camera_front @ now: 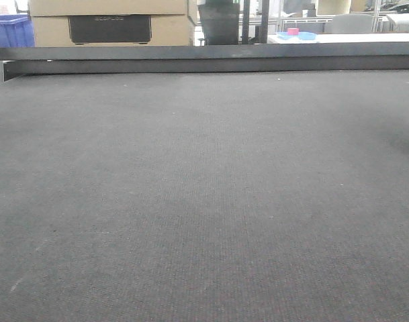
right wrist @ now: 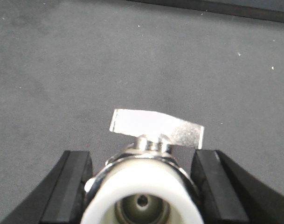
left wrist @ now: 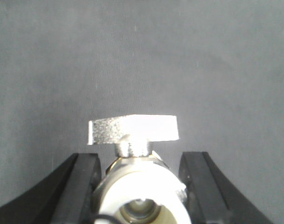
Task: Place valve from conveyor to right shelf box
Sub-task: 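Lift both held valves up off the conveyor belt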
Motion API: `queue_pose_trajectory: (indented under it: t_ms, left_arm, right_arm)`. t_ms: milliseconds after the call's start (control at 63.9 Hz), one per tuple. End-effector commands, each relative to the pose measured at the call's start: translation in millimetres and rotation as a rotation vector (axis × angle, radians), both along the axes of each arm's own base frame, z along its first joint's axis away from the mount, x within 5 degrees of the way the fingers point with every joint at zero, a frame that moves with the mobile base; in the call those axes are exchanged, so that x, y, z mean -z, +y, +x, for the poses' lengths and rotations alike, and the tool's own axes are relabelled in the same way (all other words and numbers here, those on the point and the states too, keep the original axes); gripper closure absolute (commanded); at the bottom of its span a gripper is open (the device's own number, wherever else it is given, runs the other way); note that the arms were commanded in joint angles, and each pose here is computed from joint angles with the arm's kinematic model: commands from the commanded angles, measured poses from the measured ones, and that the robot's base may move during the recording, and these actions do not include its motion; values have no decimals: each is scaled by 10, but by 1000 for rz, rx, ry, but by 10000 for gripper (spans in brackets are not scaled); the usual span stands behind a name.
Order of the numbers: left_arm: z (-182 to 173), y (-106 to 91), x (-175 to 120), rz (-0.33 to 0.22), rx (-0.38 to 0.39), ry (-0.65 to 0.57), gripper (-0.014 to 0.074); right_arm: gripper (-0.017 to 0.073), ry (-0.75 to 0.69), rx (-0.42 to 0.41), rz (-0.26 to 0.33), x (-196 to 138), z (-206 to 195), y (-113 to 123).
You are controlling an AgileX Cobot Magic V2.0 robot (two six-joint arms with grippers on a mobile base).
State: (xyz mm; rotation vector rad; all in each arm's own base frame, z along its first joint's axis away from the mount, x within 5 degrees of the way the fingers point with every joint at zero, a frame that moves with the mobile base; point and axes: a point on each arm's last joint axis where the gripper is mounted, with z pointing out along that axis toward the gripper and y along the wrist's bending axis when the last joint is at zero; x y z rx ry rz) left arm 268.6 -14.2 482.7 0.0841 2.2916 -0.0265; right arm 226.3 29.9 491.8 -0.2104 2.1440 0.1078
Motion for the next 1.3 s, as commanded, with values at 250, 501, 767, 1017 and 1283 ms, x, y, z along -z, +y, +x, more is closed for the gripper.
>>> queue_pose_trajectory:
  t_ms: [250,501,767,1017,1283]
  left_arm:
    - [60,-19,-245,-25,0,-257,705]
    - [102,-20,-343,-32,-1,-374,705]
    - [129,-21,-432,-38,-2,-476,705]
    - [131,-21,-438,-38,-2,-483,705]
    - [131,-21,-438,-38,-2,-483,705]
  right_arm:
    - [711,-99,4,12,-134,-36,-6]
    - [711,-99,4,12,-134,-36,-6]
    - [711,-99,4,12,-134,-36,-6]
    - [711,-99,4,12,-134,-36,-6]
    - [711,-101,5,12,-127,-8,-3]
